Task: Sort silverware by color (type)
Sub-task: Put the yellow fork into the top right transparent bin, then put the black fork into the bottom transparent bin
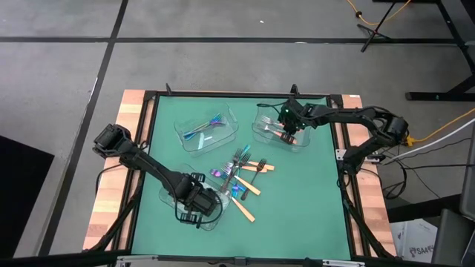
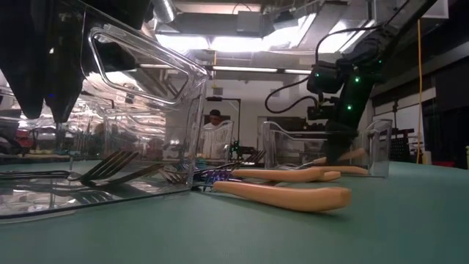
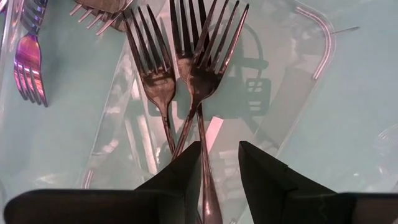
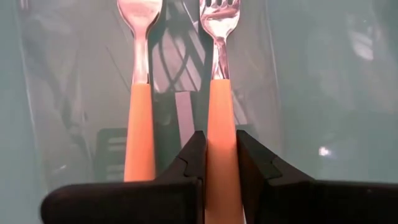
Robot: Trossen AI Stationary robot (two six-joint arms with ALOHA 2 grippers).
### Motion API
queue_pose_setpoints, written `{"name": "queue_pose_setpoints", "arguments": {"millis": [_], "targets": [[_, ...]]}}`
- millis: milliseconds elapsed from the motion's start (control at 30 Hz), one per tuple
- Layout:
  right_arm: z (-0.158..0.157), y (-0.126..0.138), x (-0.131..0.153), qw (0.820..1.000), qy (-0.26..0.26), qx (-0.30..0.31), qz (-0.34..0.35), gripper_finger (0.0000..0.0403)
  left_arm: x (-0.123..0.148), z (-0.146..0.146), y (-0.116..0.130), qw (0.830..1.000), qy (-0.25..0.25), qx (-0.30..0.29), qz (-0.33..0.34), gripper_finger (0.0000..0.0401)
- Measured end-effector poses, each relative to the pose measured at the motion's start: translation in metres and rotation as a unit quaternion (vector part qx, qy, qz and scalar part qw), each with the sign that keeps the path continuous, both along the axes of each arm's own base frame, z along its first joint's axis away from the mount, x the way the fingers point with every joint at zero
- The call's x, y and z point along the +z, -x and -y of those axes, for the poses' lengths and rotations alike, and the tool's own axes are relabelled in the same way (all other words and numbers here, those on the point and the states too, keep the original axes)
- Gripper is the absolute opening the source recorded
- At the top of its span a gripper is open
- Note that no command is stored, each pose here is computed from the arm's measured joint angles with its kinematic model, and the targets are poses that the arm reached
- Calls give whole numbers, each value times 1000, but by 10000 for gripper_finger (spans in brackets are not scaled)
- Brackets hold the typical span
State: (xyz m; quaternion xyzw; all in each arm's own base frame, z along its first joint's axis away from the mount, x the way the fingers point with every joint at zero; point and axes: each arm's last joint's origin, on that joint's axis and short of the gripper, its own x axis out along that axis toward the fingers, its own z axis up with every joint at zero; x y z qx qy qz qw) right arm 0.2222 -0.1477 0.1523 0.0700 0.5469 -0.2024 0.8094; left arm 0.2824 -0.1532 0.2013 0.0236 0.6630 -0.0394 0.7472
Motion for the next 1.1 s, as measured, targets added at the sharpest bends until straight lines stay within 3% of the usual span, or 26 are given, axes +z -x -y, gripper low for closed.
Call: {"name": "queue_pose_setpoints", "arguments": {"millis": [167,367,567,867,1100], "targets": [[1,-1,0,1000,10,-3,7,45,0,0,0,1000,0,0,0,101],[2,-2,1,1000,15,-5,8,83,0,0,0,1000,2,0,-3,101],[2,-2,1,1000,15,-5,8,114,0,0,0,998,48,8,-29,101],[2,-2,1,1000,15,-5,8,115,1,-1,0,996,77,15,-44,101],[2,-2,1,1000,15,-5,9,115,33,3,-8,997,77,10,-20,101]]}}
